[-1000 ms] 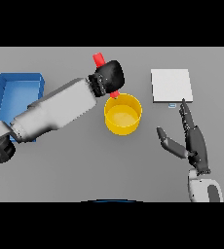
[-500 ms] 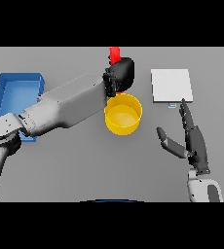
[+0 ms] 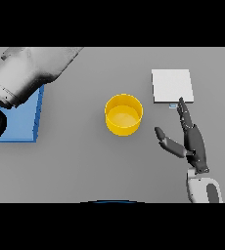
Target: Pick up the red beaker and tilt it to pour out 1 green nut into yellow bowl. Pick up the yellow bowl and place it on the metallic measuring scale.
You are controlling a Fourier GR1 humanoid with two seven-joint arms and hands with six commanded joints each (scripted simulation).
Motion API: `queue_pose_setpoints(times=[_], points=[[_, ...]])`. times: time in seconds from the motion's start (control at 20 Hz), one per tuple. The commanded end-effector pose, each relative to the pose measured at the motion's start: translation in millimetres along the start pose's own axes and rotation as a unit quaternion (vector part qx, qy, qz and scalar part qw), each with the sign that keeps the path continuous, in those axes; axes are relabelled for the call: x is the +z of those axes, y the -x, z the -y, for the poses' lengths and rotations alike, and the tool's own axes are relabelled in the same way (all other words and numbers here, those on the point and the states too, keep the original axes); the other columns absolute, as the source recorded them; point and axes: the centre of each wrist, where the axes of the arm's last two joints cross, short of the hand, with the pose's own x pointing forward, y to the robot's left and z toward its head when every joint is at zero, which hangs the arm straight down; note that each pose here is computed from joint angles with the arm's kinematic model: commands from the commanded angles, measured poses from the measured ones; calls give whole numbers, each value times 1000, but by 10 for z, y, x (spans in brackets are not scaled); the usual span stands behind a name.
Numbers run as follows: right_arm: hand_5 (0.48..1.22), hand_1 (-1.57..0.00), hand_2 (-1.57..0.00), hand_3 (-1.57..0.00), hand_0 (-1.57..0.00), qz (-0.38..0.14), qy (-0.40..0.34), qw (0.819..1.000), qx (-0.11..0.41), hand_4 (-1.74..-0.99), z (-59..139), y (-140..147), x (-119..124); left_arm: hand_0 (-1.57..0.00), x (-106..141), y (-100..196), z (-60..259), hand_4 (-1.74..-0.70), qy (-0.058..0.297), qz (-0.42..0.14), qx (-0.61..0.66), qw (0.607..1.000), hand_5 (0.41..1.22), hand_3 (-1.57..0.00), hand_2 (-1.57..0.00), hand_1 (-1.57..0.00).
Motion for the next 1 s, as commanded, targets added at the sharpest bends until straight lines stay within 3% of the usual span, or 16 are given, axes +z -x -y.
queue_pose_setpoints(times=[0.0, 0.15, 0.35, 0.45, 0.6, 0.8, 0.95], points=[[563, 1, 1, 1, 1, 2, -3, 1000, 3, -1104, 1, 20, 8, -1571, 39, 184, 46, -1728, 8, -25, 54, 998, 1221, -1571, -1571, -1571], [578, 1, 1, 1, 1, 5, -10, 1000, 0, -1105, 5, 24, -4, -1571, 262, 787, 490, -1735, 32, -115, 293, 949, 1221, -1509, -1571, -1571], [595, 1, 1, 1, 1, 11, -18, 1000, 4, -1118, -35, 35, -24, -1571, 574, 1104, 1307, -1738, 17, -183, 527, 830, 1221, -1538, -1571, -1571], [606, 1, 1, 1, 1, 7, -18, 1000, 19, -1127, -19, 9, -35, -1571, 699, 1047, 1737, -1739, 15, -220, 590, 777, 1221, -1550, -1571, -1571], [626, 1, 1, 1, 1, 5, -26, 999, 27, -1138, 29, 26, -60, -1571, 789, 736, 2274, -1740, 48, -309, 630, 711, 1221, -1560, -1571, -1571], [648, 1, 1, 1, 1, 7, -34, 999, 20, -1138, 29, 35, -47, -1571, 939, 406, 2710, -1741, 51, -382, 701, 600, 1221, -1567, -1571, -1571], [664, 1, 1, 1, 1, 8, -36, 999, 12, -1127, 1, 33, -58, -1571, 1094, 72, 2978, -1741, 60, -406, 729, 547, 1221, -1569, -1571, -1571]])
